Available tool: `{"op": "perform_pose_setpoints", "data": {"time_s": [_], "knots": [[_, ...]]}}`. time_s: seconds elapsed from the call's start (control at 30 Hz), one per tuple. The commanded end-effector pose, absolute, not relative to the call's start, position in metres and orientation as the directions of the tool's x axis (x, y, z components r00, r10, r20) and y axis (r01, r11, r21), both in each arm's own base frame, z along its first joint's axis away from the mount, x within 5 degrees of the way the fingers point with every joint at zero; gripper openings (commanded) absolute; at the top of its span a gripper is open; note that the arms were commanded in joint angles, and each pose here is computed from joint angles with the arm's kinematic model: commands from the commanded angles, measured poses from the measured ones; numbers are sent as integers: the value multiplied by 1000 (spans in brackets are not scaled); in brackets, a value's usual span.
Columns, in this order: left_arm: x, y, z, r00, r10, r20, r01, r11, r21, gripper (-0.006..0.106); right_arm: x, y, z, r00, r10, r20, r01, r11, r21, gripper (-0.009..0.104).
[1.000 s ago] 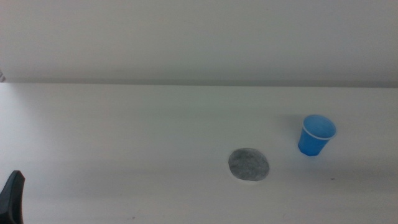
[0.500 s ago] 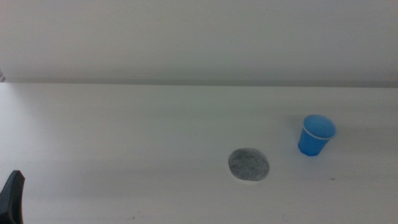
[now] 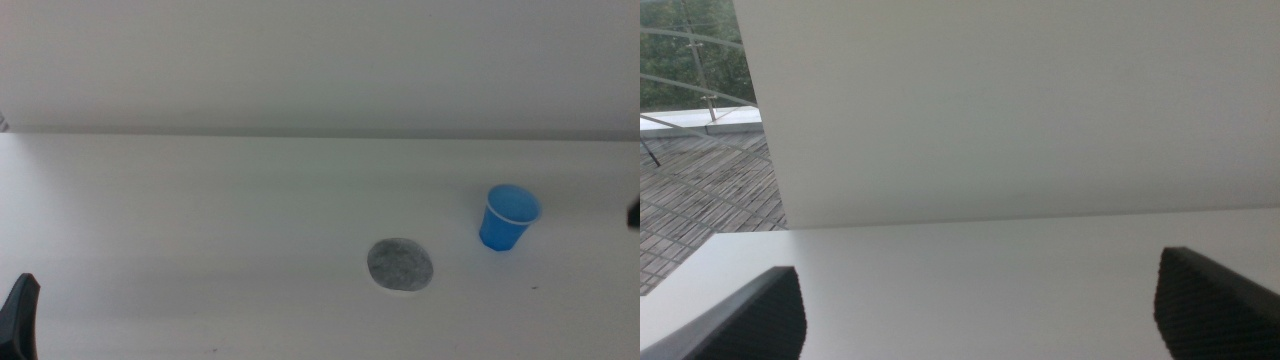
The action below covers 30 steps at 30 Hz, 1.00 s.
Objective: Place an empty cup on a cup mat.
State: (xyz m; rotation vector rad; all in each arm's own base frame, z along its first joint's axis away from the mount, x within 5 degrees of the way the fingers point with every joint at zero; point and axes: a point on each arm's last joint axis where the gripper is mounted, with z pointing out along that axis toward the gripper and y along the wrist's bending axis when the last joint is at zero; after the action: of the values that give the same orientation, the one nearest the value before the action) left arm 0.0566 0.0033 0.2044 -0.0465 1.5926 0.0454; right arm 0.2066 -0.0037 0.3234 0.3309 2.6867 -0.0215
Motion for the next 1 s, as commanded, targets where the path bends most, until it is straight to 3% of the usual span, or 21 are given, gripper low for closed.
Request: {"op": "perform_pose_setpoints", "data": {"time_s": [0.0, 0.2, 0.4, 0.63, 0.97], "knots": [[55, 3, 194, -8, 0, -1000, -50, 999, 0, 94, 240, -11, 319, -902, 230, -366, 237, 971, 26, 93], [55, 3, 194, -8, 0, -1000, -50, 999, 0, 94, 310, -40, 292, -907, 329, -264, 314, 944, 100, 93], [55, 3, 194, -8, 0, -1000, -50, 999, 0, 94, 350, -35, 280, -917, 314, -248, 298, 949, 100, 83], [55, 3, 194, -8, 0, -1000, -50, 999, 0, 94, 366, -8, 255, -950, 241, -201, 226, 970, 92, 65], [55, 3, 194, -8, 0, -1000, -50, 999, 0, 94, 379, 9, 226, -965, 206, -161, 195, 978, 81, 60]]}}
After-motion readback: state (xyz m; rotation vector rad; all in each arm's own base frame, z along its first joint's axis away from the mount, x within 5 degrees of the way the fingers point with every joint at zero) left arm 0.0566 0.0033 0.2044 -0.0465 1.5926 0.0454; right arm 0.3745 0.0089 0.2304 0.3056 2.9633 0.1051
